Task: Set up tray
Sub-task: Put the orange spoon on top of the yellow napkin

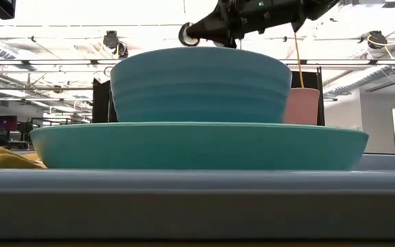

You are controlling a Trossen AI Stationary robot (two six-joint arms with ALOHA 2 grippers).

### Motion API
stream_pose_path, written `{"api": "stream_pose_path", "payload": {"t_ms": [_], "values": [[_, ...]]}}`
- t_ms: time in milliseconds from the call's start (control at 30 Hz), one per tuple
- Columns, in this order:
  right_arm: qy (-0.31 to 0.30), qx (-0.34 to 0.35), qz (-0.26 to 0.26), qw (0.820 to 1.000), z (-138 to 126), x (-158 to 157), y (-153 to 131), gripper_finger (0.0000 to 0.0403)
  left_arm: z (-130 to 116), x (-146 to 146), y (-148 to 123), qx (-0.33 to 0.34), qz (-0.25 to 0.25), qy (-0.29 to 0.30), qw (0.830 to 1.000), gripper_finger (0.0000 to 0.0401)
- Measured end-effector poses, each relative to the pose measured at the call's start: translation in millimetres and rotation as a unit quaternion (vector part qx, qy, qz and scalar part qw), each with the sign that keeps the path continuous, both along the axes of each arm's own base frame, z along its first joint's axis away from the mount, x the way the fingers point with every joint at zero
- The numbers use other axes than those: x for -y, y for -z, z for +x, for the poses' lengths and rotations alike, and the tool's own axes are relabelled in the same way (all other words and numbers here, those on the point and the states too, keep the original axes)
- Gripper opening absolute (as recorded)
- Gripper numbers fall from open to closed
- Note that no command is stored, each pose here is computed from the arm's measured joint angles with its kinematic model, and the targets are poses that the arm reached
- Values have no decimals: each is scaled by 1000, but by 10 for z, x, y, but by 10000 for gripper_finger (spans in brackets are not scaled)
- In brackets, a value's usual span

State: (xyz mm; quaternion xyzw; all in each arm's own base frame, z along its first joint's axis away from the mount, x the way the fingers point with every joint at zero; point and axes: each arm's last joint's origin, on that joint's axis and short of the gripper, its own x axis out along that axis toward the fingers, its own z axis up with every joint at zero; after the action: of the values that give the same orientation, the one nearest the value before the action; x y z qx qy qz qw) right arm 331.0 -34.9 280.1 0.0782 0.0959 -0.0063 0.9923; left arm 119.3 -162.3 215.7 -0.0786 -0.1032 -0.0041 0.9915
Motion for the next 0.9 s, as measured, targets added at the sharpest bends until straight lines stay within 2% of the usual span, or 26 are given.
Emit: {"api": "stream_pose_path", "payload": {"t_ms": [100,233,433,667,900], "values": [[5,5,-3,1000,37,-145,12,0,0,0,0,0,5,-1,1000,85],[-20,29,-5,999,111,-347,38,0,0,0,1,0,5,-1,1000,85],[-34,24,-5,999,265,-593,112,0,1,5,4,0,0,5,1000,85],[-64,2,-4,998,675,-862,194,0,6,20,41,-12,-14,13,1000,85],[-68,-11,3,998,986,-942,310,0,3,25,47,-14,-34,19,999,85]]}}
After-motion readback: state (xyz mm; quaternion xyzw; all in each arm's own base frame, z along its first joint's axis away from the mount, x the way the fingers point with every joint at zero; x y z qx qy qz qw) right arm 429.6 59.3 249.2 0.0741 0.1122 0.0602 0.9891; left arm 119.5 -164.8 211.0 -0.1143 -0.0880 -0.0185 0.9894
